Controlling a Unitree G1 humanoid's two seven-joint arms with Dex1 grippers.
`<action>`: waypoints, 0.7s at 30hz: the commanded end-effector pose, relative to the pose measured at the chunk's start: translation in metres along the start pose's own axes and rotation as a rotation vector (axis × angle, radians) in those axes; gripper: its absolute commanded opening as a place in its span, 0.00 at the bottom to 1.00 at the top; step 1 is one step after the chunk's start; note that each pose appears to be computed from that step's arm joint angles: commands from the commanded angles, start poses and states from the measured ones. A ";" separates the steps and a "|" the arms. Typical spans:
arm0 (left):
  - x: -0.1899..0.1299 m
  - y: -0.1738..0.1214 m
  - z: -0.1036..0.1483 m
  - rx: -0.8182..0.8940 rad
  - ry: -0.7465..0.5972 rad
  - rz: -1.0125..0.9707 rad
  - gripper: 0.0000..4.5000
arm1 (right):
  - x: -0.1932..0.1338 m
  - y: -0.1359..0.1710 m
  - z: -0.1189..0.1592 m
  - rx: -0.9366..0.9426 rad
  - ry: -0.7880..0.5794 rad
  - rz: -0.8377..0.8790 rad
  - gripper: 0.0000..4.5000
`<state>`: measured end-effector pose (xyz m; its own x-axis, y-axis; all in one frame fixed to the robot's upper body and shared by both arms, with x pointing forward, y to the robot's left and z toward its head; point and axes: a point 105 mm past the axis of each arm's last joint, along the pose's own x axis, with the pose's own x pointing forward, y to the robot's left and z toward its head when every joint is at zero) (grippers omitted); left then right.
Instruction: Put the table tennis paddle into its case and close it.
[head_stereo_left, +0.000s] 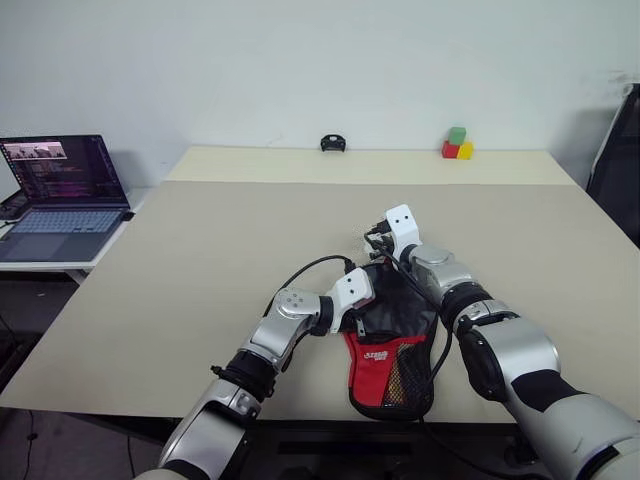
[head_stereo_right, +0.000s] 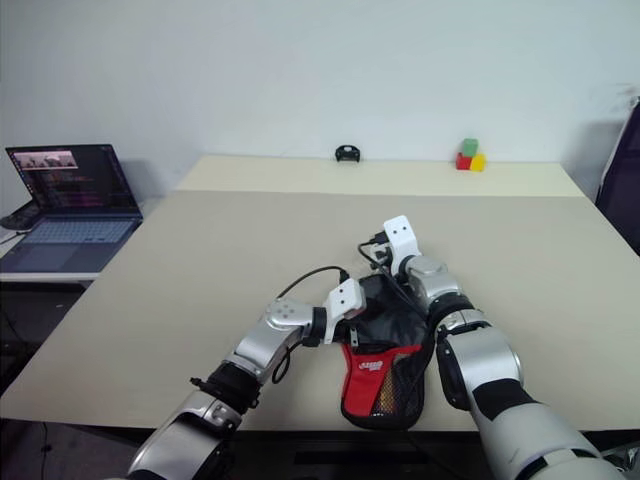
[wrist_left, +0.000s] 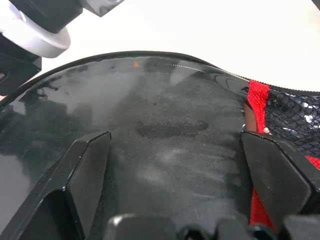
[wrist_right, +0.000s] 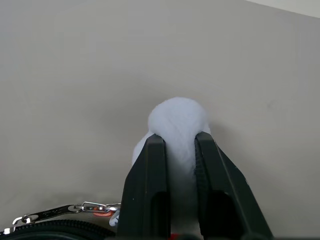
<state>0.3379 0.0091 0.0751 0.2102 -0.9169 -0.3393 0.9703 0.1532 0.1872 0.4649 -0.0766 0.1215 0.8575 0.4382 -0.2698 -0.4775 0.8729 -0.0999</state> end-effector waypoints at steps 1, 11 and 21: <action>0.003 -0.023 -0.046 -0.080 0.153 -0.074 1.00 | -0.005 -0.014 0.041 0.003 -0.108 -0.023 0.06; 0.006 -0.028 -0.051 -0.111 0.151 -0.097 1.00 | -0.031 -0.072 0.027 -0.009 -0.062 -0.162 0.06; 0.011 -0.027 -0.049 -0.119 0.143 -0.105 1.00 | -0.062 -0.112 0.012 -0.019 -0.027 -0.227 0.06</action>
<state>0.3370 0.0039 0.0706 0.1737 -0.9226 -0.3443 0.9804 0.1289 0.1493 0.4660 -0.1831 0.1357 0.9239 0.2619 -0.2791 -0.3127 0.9370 -0.1558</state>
